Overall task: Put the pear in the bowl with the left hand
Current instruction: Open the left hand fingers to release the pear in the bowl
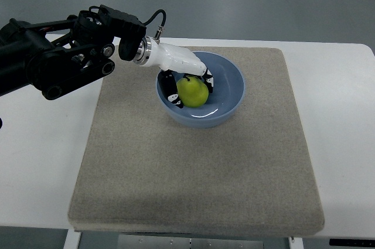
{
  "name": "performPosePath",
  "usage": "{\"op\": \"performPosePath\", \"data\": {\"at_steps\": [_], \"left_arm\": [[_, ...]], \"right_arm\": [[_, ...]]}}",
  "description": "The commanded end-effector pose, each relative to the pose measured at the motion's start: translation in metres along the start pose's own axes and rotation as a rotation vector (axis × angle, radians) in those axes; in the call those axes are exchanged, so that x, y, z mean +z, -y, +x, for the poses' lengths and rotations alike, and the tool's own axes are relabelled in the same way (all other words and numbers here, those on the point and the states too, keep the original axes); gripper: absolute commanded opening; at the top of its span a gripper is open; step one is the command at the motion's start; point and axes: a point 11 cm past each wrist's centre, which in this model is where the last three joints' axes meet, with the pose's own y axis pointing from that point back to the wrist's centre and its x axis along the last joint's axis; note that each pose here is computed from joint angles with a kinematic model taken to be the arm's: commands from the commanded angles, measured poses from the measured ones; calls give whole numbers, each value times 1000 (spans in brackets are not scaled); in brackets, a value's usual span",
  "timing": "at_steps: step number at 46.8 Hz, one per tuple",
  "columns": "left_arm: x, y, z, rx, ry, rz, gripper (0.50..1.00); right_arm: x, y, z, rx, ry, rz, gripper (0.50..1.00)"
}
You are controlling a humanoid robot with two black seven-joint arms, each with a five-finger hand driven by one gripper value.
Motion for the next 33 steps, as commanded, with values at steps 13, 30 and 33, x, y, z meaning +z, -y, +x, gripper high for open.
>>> {"op": "performPosePath", "data": {"at_steps": [13,30,33], "left_arm": [[2,2,-5,-5,-20,-14,861],[1,1,-4,3,-25,-14,936],[2,0,-2,8,-24,-16,939]], "right_arm": [[0,0,0,1,1,0,924],[0,0,0,1,-1,0,924],[0,0,0,1,1,0,924]]}}
